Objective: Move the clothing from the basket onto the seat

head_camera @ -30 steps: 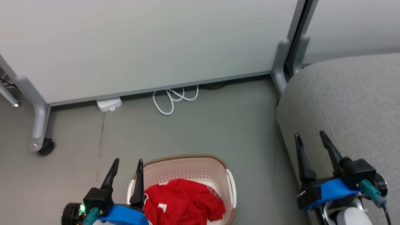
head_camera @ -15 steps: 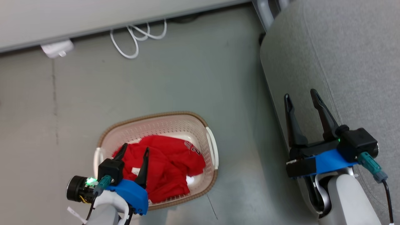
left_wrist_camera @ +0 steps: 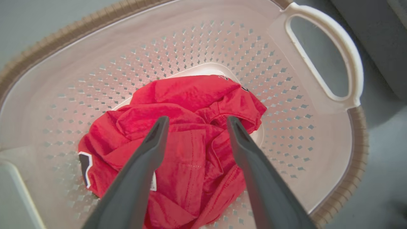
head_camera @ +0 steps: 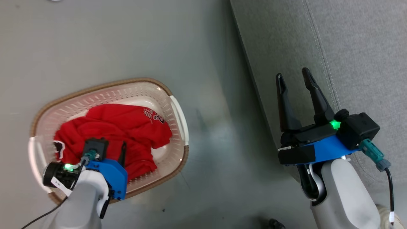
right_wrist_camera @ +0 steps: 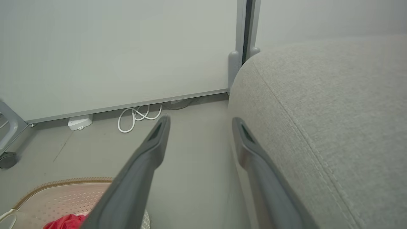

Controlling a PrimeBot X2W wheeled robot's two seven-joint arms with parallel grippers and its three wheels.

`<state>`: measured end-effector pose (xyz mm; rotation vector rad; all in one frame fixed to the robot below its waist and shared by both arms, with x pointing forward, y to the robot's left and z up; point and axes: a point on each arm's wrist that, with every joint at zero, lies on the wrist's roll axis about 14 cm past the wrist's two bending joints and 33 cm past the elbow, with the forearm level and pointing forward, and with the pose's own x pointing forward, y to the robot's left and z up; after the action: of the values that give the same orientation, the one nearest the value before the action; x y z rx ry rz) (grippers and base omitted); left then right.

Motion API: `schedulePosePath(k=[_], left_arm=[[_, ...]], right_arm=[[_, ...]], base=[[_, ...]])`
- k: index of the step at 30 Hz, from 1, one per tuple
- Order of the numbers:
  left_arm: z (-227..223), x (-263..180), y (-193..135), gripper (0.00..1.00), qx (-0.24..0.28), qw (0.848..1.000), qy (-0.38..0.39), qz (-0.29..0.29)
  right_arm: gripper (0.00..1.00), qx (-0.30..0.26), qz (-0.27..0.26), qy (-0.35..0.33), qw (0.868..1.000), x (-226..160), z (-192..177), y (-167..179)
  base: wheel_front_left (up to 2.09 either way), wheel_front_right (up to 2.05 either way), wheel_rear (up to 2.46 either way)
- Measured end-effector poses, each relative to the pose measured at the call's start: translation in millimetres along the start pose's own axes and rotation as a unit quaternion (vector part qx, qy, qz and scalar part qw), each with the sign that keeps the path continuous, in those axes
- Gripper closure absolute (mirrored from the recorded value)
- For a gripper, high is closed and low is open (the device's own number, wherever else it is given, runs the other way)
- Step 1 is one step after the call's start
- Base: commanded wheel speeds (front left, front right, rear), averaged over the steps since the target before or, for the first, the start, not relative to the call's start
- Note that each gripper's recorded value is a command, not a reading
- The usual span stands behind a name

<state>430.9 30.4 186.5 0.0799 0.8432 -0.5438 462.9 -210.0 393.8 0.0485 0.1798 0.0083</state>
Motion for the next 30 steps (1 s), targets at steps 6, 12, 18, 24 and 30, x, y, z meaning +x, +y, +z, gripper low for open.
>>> schedulePosePath(k=[6,12,18,24,30], left_arm=[[-36.3,32.2,2.2,0.0,0.002,0.998,0.067,0.003],[-65.9,55.1,6.3,0.0,0.014,0.994,0.112,0.009],[-92.7,65.4,23.0,0.0,0.034,0.986,0.155,0.045],[-105.3,67.9,30.1,0.0,0.037,0.981,0.18,0.056],[-108.3,71.1,29.5,1.0,0.037,0.98,0.19,0.05]], right_arm=[[0.0,0.009,-0.019,0.051,0.998,-7.9,-36.0,-12.7],[0.0,0.006,-0.029,0.061,0.998,-5.4,-45.9,-21.4],[0.0,0.005,-0.024,0.076,0.997,-1.9,-59.2,-19.1],[0.0,0.01,-0.014,0.085,0.996,1.6,-68.9,-12.4],[0.0,0.011,-0.011,0.088,0.996,3.9,-72.8,-10.6]], base=[[0.0,0.0,0.0],[0.0,0.0,0.0],[0.0,0.0,0.0],[0.0,0.0,0.0],[0.0,0.0,0.0]])
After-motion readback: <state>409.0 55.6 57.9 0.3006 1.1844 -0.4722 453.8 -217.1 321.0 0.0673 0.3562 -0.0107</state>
